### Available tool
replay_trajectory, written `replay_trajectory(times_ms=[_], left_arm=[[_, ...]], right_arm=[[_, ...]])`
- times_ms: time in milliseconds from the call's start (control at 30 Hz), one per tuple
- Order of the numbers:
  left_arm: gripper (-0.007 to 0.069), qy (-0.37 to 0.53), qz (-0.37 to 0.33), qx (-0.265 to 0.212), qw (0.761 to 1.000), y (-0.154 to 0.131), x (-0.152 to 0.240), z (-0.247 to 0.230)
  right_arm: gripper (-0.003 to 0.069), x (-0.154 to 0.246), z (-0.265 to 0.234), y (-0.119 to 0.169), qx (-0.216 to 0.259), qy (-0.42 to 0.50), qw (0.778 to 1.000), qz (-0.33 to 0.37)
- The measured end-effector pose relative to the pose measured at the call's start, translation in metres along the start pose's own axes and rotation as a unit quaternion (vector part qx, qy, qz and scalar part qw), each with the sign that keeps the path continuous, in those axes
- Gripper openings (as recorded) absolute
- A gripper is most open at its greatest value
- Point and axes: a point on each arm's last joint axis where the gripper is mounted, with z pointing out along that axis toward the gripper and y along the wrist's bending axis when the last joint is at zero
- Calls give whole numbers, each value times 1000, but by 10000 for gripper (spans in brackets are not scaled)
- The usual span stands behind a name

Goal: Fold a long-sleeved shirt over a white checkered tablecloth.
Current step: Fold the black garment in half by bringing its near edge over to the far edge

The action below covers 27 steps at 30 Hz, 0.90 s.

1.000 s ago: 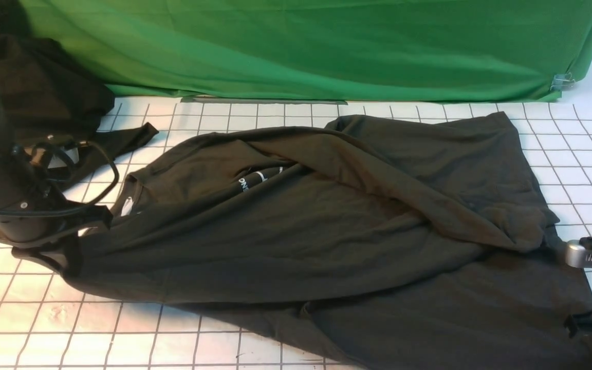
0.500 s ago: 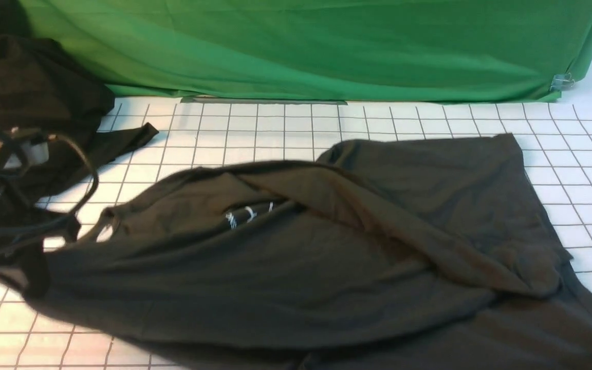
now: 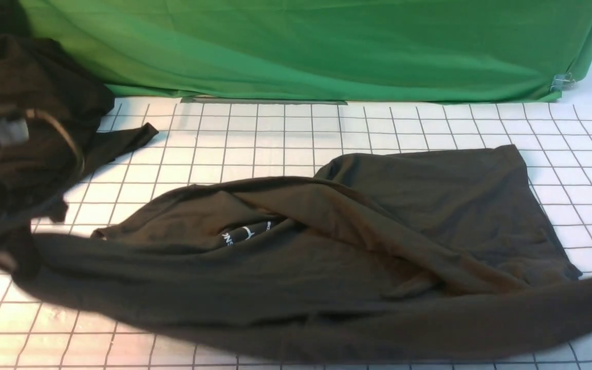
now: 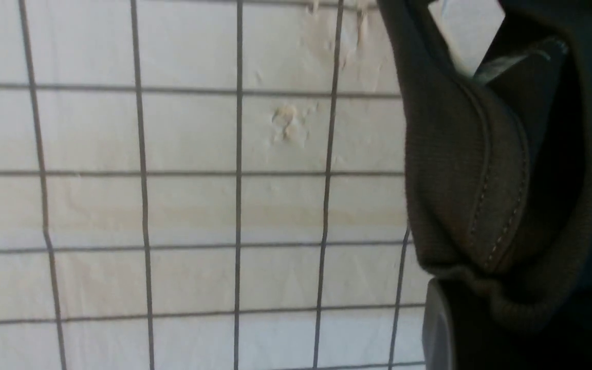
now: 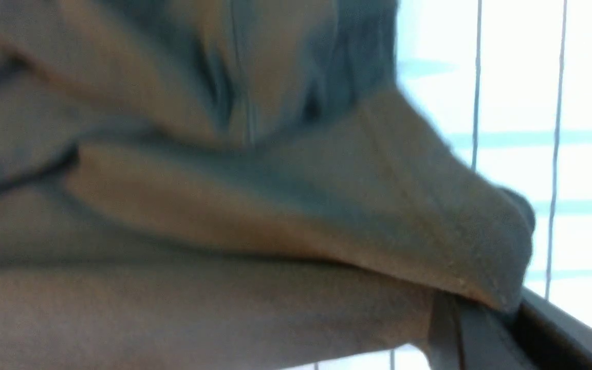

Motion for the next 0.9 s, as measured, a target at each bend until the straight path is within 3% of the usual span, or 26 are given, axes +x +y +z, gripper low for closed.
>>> replay_trajectory(times_ms=[300, 500, 700, 900], left_arm=[[29, 1, -29, 30, 999, -2, -64, 19], [29, -8, -91, 97, 991, 12, -116, 40], [29, -7, -112, 117, 987, 15, -150, 65], [31, -16, -132, 99, 986, 23, -174, 93]], right_arm=[[31, -92, 21, 3, -10, -17, 1000, 6], [46, -153, 38, 9, -41, -67, 997, 19], [70, -188, 68, 12, -56, -110, 992, 30], [207, -205, 122, 10, -52, -127, 990, 38]])
